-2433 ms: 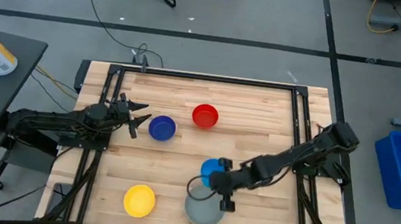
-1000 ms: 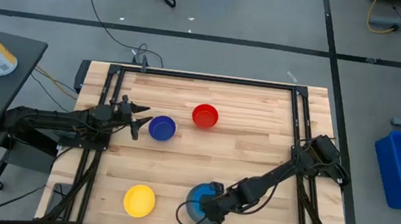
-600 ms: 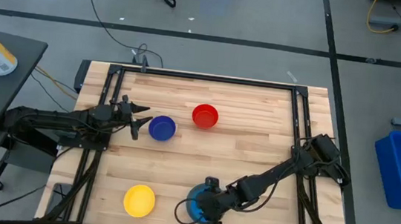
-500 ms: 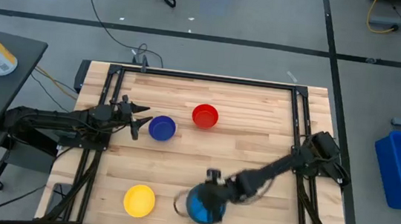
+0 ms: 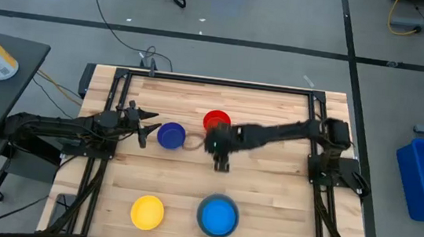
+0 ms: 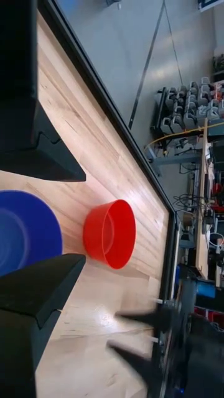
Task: Nest bowls inside each other
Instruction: Stack the red bowl on top of the light blue bowl
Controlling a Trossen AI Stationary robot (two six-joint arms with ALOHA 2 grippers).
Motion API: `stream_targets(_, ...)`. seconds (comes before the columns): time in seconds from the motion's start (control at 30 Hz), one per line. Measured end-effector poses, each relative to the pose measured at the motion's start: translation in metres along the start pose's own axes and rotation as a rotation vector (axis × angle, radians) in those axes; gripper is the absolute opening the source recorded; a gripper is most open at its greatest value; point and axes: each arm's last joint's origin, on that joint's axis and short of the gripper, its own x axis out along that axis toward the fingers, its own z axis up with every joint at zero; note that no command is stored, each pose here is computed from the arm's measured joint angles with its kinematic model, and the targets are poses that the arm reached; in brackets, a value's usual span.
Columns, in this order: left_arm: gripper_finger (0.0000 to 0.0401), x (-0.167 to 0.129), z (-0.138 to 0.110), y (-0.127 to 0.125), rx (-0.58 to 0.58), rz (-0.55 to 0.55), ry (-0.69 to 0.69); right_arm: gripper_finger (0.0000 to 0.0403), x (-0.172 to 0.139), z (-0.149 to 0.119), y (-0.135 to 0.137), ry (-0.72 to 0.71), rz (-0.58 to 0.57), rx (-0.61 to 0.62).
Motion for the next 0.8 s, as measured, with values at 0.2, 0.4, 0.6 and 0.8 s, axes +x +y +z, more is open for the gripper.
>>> stream_targets(0.2, 0.0207, 0.000, 0.000, 0.000, 0.020, 0.009, -0.001, 0.0185, 0.000, -0.013, -0.060, 0.030, 0.007, 0.077)
stream_targets(0.4, 0.0207, 0.000, 0.000, 0.000, 0.023, 0.014, -0.002, 0.0184, 0.000, -0.022, -0.090, 0.018, 0.051, 0.128)
stream_targets(0.6, 0.0207, 0.000, 0.000, 0.000, 0.025, 0.015, -0.003, 0.0181, 0.011, -0.025, -0.094, 0.028, 0.098, 0.141)
stream_targets(0.8, 0.0207, 0.000, 0.000, 0.000, 0.026, 0.015, -0.003, 0.0177, 0.024, -0.027, -0.091, 0.054, 0.102, 0.137)
